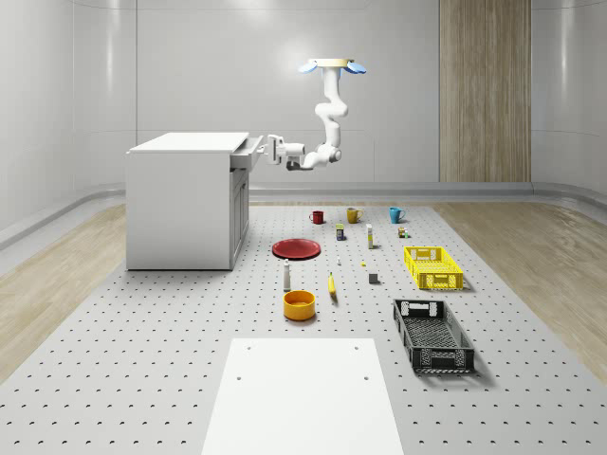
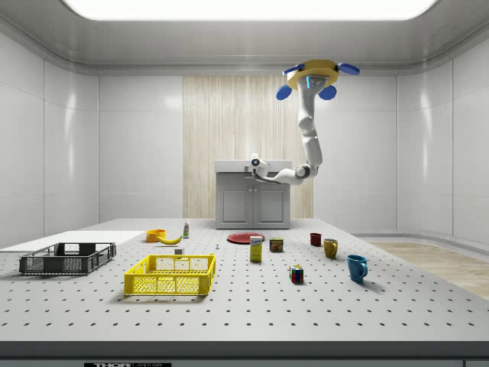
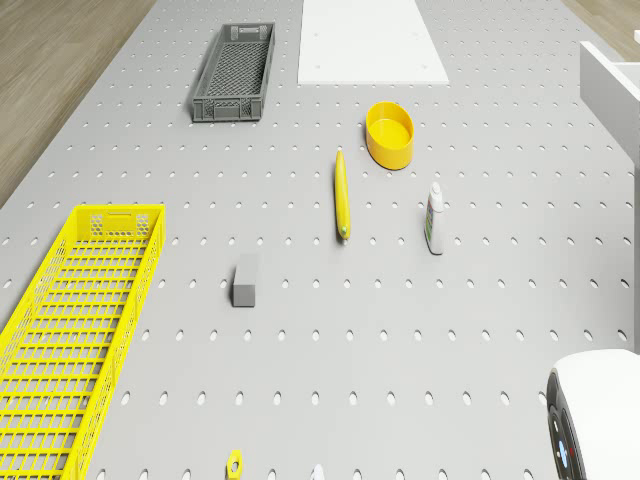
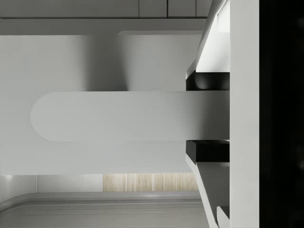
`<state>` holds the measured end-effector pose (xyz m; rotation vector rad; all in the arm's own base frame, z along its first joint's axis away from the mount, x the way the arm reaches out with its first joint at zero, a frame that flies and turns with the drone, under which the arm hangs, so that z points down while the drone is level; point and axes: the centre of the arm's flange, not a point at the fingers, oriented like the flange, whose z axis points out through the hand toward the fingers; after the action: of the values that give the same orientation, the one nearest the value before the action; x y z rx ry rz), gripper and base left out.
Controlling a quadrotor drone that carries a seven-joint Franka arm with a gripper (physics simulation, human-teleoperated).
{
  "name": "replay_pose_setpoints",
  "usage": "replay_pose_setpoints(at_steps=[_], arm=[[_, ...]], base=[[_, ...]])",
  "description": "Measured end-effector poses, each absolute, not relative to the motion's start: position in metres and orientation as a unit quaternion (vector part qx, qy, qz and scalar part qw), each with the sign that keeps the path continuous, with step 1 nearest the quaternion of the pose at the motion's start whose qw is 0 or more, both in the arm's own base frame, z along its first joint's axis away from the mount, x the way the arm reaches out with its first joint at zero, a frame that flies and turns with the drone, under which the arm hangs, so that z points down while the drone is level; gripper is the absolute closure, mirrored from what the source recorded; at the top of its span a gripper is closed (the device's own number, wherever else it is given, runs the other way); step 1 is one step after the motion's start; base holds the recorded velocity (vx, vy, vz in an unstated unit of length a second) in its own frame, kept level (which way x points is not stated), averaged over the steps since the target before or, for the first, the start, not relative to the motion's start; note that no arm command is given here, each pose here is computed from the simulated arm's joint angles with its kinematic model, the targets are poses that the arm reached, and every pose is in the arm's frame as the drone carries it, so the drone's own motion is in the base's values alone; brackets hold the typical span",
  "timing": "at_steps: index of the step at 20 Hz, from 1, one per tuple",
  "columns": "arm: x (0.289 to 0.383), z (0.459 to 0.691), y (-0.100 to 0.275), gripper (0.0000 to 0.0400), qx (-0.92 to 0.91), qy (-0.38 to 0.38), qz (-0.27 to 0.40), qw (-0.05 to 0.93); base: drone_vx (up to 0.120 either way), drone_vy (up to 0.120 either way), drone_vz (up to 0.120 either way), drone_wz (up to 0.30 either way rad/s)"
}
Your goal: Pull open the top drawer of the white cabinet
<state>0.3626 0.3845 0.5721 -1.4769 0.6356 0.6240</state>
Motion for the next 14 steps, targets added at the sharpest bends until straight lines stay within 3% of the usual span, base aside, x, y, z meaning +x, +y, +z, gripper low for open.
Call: replay_pose_setpoints(at_steps=[2,3,5,6,8,11,14], arm=[[0.3618,0.574,0.376,0.0277,-0.651,0.279,0.274,0.65],[0.3617,0.573,0.372,0.0254,-0.656,0.272,0.264,0.652],[0.3616,0.571,0.363,0.0266,-0.655,0.271,0.264,0.654],[0.3605,0.578,0.357,0.0245,-0.652,0.283,0.276,0.647],[0.361,0.576,0.349,0.0267,-0.655,0.275,0.268,0.65],[0.3612,0.573,0.342,0.0176,-0.654,0.273,0.268,0.652],[0.3612,0.572,0.339,0.0133,-0.654,0.272,0.268,0.653]], base=[[0.0,0.0,0.0,0.0],[0.0,0.0,0.0,0.0],[0.0,0.0,0.0,0.0],[0.0,0.0,0.0,0.0],[0.0,0.0,0.0,0.0],[0.0,0.067,0.0,0.0],[0.0,0.12,0.0,0.0]])
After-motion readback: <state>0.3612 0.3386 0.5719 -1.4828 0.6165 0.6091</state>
